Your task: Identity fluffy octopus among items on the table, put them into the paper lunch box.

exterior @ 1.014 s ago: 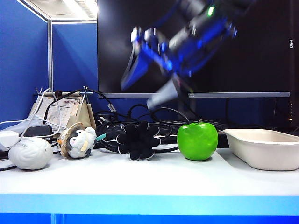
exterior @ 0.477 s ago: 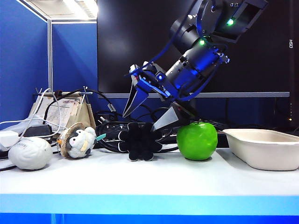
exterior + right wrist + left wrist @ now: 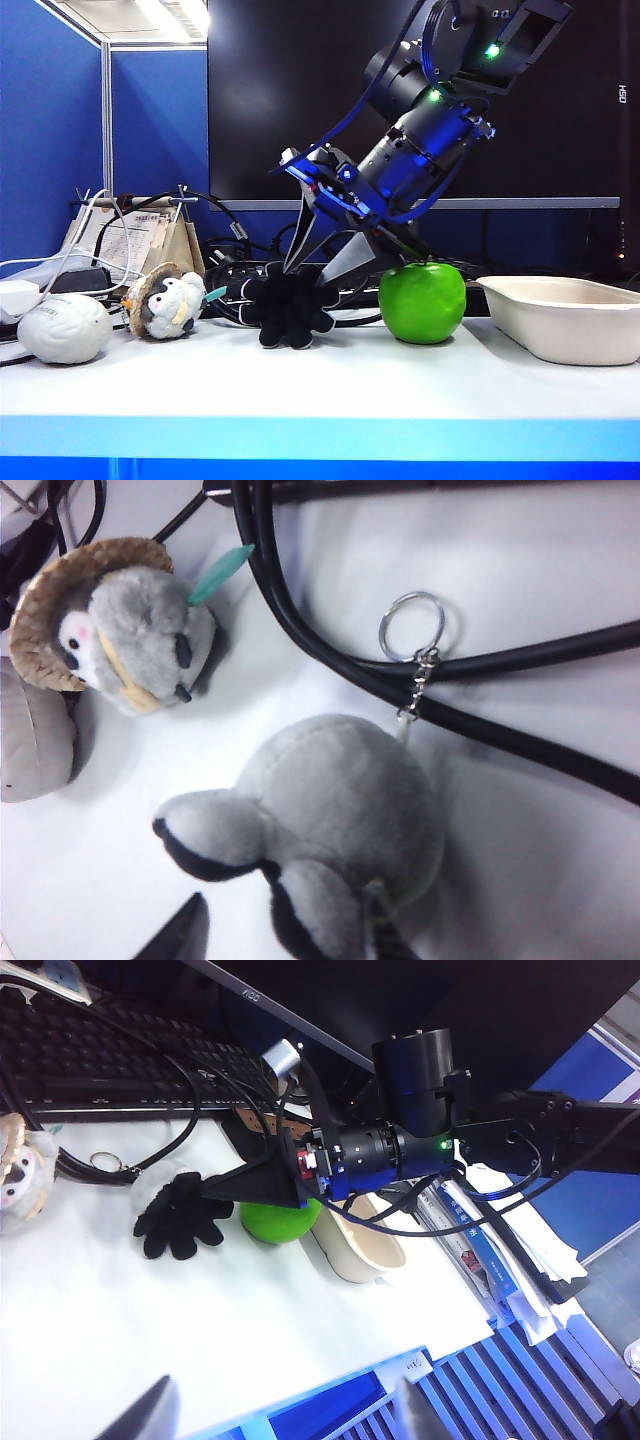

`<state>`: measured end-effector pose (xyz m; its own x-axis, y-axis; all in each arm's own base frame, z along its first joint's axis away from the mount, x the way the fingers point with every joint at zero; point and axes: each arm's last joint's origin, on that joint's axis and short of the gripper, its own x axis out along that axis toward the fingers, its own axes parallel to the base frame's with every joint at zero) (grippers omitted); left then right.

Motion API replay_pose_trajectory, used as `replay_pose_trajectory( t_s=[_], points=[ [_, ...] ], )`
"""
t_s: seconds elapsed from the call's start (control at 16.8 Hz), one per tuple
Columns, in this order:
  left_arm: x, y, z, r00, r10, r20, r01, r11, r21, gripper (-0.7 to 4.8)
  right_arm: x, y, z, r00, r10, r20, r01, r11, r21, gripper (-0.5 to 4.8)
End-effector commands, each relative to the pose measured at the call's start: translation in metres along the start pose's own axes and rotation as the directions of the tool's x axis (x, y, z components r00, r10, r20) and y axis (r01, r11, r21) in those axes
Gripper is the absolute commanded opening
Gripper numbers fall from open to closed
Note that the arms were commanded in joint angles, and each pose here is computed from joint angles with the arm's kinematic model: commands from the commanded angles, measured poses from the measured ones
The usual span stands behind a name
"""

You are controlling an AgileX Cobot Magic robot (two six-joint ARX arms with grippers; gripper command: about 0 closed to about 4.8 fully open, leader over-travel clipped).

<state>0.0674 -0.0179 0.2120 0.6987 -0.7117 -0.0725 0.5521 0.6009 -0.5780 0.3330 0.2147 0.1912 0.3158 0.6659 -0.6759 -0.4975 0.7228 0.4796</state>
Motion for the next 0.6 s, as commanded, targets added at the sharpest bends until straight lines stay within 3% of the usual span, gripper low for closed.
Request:
replay_pose_trajectory(
  t_s=[0.06, 0.18, 0.6],
  points=[
    [-0.0004, -0.0018, 0.002, 1.0, -0.008, 0.009, 0.008, 1.0, 0.014, 2.83, -0.001, 0.0016, 0.0013, 1.0, 0.005, 0.008, -0.005, 1.0, -0.005, 0.91],
    [-0.0004, -0.0018, 0.002, 1.0, -0.008, 0.009, 0.008, 1.0, 0.014, 2.83, -0.001, 0.0016, 0.0013, 1.0, 0.005, 0.009, -0.005, 1.0, -0.006, 0.0],
    [-0.0004, -0.0018, 0.002, 1.0, -0.007, 0.01, 0.007, 1.0, 0.014, 2.83, -0.0032, 0.0045, 0.0064, 1.0, 0.016, 0.026, -0.015, 1.0, -0.014, -0.05]
  ],
)
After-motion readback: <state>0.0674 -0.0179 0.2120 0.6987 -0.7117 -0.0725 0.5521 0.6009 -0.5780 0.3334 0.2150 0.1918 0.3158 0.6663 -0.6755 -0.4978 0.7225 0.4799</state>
